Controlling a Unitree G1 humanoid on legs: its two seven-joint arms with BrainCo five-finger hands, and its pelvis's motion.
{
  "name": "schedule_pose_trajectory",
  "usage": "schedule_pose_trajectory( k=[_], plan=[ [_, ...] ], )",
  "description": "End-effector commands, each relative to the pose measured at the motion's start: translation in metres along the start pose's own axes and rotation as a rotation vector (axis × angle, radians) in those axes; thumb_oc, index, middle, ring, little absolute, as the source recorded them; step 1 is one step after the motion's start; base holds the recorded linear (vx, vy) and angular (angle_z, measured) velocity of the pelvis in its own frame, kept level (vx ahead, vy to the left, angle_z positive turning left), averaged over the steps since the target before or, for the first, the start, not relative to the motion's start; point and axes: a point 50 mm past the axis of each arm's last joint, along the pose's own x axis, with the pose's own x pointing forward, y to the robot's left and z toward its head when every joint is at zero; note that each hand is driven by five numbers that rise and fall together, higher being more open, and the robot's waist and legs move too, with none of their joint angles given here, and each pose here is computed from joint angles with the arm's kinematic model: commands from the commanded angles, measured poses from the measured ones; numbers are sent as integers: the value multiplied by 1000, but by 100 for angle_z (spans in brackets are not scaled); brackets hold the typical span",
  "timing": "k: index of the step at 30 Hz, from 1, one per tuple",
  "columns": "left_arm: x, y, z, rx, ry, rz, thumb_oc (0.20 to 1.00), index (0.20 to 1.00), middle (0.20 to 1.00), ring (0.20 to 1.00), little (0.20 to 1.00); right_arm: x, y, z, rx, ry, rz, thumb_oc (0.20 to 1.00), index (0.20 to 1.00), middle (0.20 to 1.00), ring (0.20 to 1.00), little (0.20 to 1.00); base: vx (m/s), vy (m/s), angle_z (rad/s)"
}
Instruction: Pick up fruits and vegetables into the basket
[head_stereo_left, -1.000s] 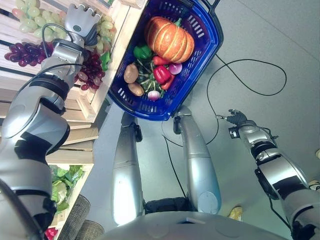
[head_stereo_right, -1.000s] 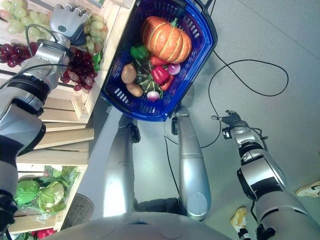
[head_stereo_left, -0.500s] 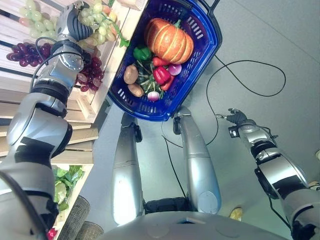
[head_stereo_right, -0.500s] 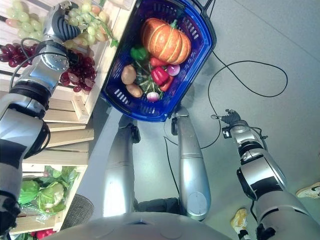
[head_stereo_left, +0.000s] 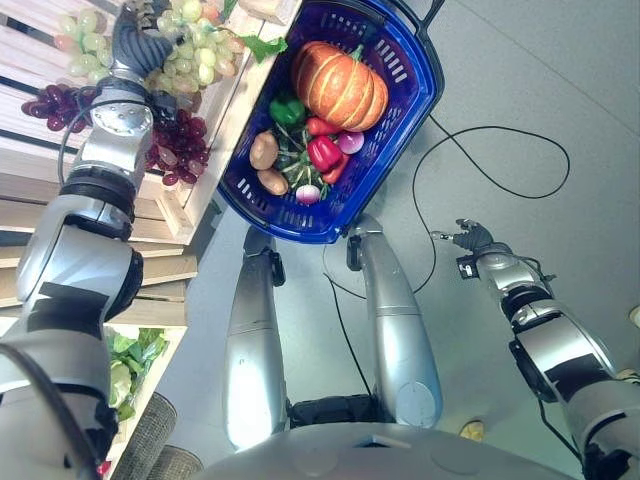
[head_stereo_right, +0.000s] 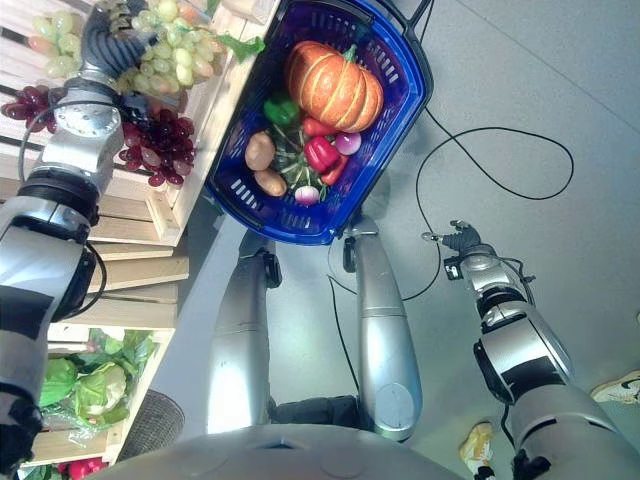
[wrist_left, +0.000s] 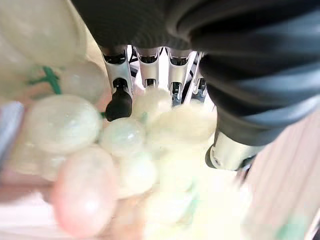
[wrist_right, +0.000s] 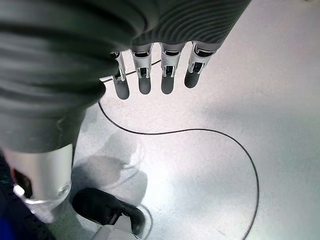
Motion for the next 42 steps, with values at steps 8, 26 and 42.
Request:
schedule_pose_trajectory(
  k=[8, 26, 42],
  plan=[
    [-31, 1, -20, -662, -157, 66, 200, 200, 200, 200, 200, -10, 17, -9, 86, -121, -75, 1000, 1000, 1000, 1000, 1000, 4, -25, 6],
    [-13, 8, -6, 782, -203, 181, 1000, 1000, 1000, 1000, 1000, -7, -2, -4, 10, -110, -85, 1000, 1000, 1000, 1000, 1000, 0, 15, 1],
    [-3, -39, 1, 1077, -286, -92, 1000, 1000, 1000, 1000, 1000, -2, -9, 2, -38, -78, -90, 1000, 1000, 1000, 1000, 1000, 9, 19, -2]
  ],
)
